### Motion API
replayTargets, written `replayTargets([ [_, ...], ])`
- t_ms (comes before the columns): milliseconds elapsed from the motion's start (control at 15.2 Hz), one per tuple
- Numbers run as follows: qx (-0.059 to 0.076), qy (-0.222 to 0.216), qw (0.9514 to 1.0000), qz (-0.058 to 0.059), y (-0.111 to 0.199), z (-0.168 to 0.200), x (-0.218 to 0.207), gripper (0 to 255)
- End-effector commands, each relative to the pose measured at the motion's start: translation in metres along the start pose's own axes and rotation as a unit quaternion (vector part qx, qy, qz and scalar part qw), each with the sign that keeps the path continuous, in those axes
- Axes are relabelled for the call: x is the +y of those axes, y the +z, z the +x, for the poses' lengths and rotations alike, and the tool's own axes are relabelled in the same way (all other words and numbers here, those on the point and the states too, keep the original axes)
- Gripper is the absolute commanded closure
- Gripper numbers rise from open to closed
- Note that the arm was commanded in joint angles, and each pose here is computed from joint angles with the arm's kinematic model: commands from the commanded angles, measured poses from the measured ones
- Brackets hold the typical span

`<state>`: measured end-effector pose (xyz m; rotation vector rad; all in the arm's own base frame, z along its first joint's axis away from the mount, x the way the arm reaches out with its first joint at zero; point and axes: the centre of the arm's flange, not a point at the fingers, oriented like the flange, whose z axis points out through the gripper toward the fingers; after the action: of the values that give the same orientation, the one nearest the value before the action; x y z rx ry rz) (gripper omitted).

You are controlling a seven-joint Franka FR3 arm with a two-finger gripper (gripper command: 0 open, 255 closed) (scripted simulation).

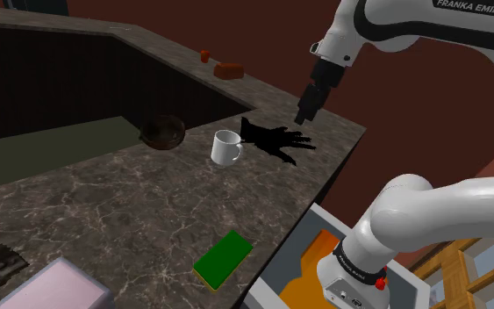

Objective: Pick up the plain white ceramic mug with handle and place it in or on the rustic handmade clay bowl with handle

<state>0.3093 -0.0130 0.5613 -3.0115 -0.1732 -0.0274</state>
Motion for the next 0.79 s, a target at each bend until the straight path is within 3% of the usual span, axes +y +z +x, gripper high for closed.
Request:
replayTargets([
  [0,0.000,0.000,1.0000,0.000,0.000,0.000,0.000,0],
  [726,-0.002,0.016,0.9994,-0.030,0.085,0.114,0.022,0],
])
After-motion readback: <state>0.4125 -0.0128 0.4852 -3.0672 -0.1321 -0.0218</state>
